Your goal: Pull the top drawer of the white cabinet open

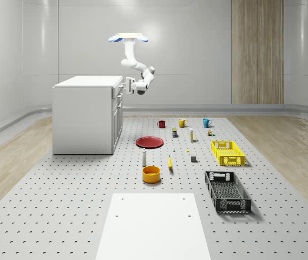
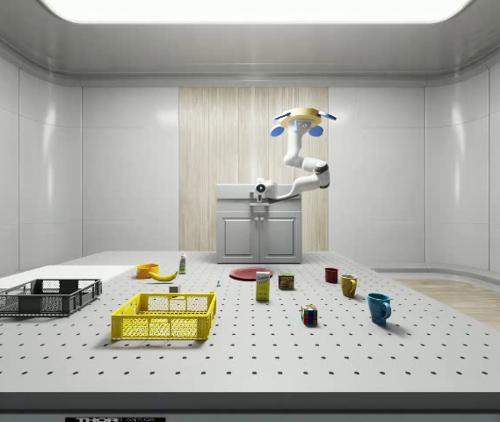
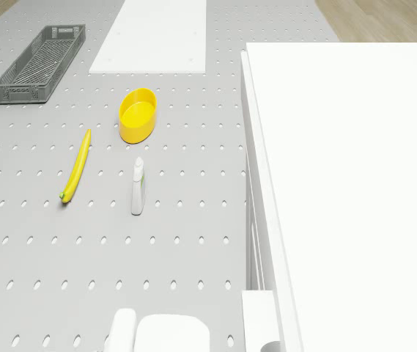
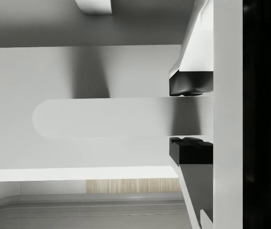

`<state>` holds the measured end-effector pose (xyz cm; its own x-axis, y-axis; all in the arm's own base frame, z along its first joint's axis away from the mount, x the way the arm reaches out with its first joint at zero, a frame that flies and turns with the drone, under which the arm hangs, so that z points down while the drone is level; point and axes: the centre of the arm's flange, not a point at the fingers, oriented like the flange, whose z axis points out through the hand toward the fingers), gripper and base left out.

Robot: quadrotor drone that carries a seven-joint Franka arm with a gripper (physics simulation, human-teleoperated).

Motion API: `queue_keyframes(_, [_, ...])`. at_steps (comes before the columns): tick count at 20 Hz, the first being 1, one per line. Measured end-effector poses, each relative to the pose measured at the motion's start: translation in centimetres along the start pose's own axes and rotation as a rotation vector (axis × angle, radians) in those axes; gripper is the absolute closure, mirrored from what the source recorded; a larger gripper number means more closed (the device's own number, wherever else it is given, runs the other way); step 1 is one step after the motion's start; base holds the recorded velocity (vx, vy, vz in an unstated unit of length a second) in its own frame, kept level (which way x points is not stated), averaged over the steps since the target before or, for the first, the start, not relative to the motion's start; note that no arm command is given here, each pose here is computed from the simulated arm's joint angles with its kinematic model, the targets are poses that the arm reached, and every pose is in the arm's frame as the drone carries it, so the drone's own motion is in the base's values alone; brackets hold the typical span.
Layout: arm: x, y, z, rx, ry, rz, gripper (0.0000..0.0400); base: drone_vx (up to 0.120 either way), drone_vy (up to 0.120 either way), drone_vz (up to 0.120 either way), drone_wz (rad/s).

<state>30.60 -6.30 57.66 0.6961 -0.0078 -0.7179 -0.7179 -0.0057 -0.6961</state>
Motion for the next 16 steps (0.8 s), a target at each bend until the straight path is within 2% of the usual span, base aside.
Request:
queue_keyframes(6, [0.2,0.1,-1.5,0.0,-0.001,-0.027,0.0262,0.0,0.0,0.0,0.0])
queue_keyframes(7, [0.8,0.3,-1.6,-0.002,0.0,-0.067,0.0246,0.0,0.0,0.0,0.0])
queue_keyframes(11, [0.6,0.2,-2.1,0.002,-0.005,-0.047,0.0272,0.0,0.0,0.0,0.0])
queue_keyframes(16, [0.3,0.1,-2.8,0.004,-0.006,-0.029,0.0284,0.0,0.0,0.0,0.0])
